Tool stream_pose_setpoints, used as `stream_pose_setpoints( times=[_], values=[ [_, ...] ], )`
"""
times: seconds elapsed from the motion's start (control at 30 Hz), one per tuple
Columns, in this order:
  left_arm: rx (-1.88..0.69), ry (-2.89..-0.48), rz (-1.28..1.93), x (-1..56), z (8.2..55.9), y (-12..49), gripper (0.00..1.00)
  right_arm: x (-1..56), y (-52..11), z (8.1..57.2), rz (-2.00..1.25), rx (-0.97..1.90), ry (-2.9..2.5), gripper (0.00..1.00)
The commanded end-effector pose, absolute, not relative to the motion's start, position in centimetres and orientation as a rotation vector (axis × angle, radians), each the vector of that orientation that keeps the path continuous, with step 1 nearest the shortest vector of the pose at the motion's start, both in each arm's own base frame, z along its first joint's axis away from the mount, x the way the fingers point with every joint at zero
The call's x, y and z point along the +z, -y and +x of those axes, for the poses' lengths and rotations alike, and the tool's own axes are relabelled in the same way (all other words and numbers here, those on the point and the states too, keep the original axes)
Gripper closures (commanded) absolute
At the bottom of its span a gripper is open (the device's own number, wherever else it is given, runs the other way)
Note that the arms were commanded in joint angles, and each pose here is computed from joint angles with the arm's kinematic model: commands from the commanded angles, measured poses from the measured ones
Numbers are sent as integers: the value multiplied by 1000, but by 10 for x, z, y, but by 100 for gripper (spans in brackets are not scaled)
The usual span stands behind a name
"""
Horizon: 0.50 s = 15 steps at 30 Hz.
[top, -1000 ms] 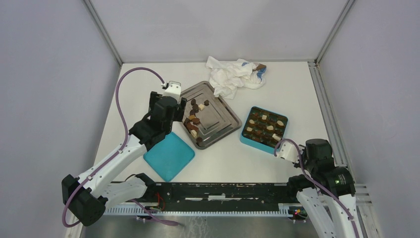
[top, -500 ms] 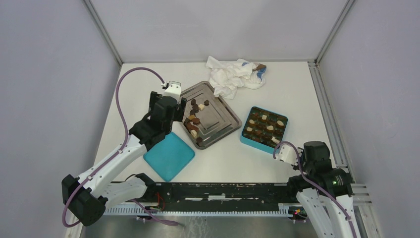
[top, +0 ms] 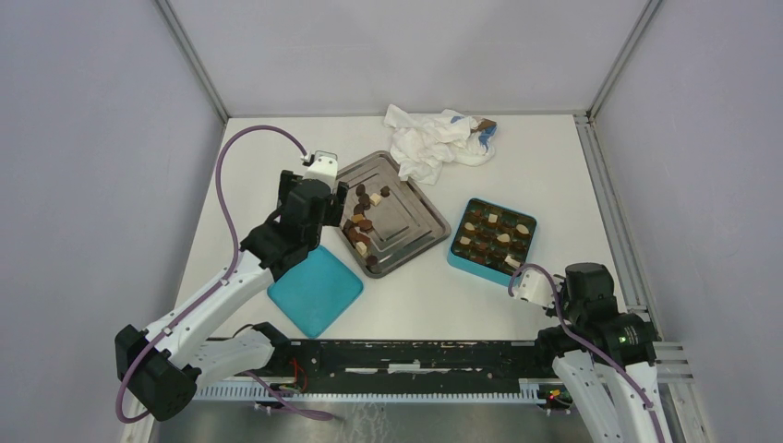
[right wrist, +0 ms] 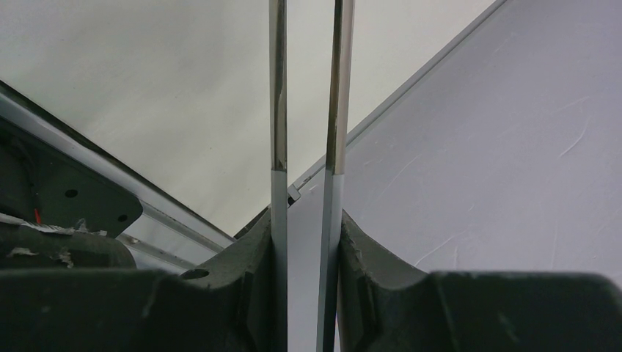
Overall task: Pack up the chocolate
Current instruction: Place the fake chocolate in the packing box.
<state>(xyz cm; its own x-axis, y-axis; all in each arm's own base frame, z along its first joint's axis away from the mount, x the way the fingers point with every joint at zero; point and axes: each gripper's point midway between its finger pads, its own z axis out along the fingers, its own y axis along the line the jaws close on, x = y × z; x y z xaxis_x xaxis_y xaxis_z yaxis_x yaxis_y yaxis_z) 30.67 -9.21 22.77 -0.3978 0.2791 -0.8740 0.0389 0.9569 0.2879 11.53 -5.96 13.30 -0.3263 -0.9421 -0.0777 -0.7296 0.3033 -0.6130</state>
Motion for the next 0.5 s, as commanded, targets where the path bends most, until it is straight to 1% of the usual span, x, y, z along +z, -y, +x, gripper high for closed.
stream_pose_setpoints(
  times=[0.0, 0.47],
  values=[
    [245, -1934, 215, 236, 312, 94, 10, 141, 63, 121, -1473, -721, -2132, 75],
    [246, -1930, 211, 237, 311, 94, 10, 149, 64, 128, -1537, -726, -2152, 73]
  ],
)
